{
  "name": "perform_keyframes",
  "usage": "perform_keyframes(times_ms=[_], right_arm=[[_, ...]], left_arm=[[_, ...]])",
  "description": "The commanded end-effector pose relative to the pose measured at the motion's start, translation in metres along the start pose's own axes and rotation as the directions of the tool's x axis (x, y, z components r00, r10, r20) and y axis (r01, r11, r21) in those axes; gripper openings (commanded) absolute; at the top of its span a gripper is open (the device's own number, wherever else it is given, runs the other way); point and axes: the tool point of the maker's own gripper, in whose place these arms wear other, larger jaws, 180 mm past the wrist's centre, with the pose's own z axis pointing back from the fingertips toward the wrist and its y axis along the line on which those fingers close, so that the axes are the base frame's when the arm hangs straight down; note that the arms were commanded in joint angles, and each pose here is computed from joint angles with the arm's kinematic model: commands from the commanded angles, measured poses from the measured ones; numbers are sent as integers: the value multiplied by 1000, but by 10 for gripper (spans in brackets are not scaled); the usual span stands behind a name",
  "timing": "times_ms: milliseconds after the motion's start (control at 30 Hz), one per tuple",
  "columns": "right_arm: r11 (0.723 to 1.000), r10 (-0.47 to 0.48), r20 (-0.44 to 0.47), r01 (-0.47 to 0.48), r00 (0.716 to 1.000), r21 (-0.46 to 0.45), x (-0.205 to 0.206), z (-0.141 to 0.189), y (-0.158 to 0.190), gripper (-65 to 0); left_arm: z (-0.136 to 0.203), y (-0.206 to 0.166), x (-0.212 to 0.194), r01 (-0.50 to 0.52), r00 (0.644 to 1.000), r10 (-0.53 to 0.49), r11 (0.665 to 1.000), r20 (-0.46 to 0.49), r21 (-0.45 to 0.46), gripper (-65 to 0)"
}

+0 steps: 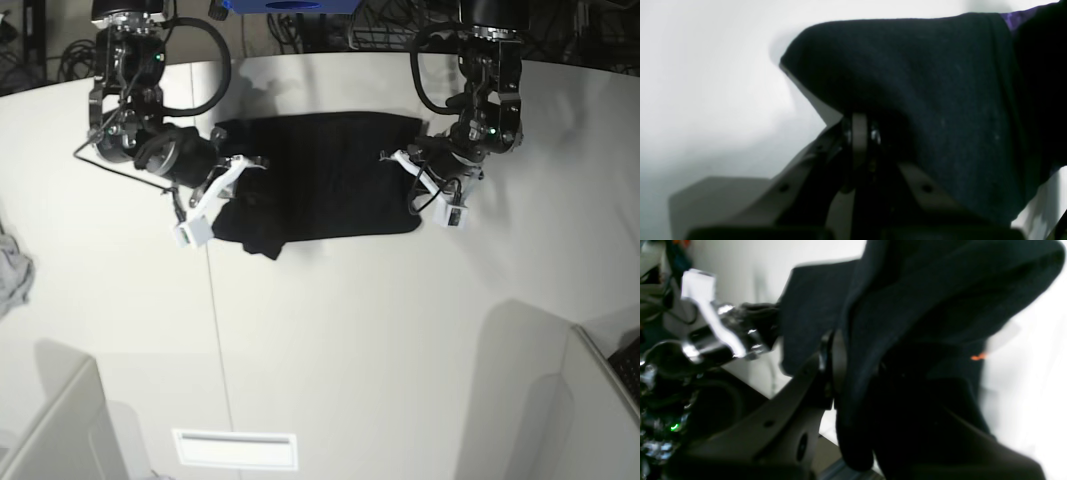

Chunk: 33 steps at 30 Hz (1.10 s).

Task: Fold the T-shirt properly
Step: 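Grasp the strip end with the right gripper and fold it toward the left gripper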

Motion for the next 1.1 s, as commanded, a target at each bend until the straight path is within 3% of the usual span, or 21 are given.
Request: perform_keyframes(times_ms=[0,167,367,533,700,867,1067], right_arm=[[999,10,32,-11,999,36,9,-1,14,-650],[994,-12,-4,12,1000,110,-1,-17,48,-650],[989,-55,36,50,998,138,1,-30,69,-650],[994,-78,44,74,996,87,1,-45,50,-650],[993,-86,46,82,995,79,-2,-46,47,-650],[992,-98,46,93,994,87,-3,-47,50,-650],[989,-107,60,100,992,111,0,-47,59,-650]], left_arm=[[2,2,4,12,1000,-12,1000,3,10,-650],[5,9,5,26,1000,-26,999,-1,23,-650],[9,20,5,20,1000,-20,999,1,47,-650],[16,18,9,34,999,-35,998,19,49,-650],[43,39,22,38,996,-46,993,74,110,-650],[66,65,15,36,999,-41,982,23,185,-650],[67,68,11,44,999,-47,980,10,192,-650]])
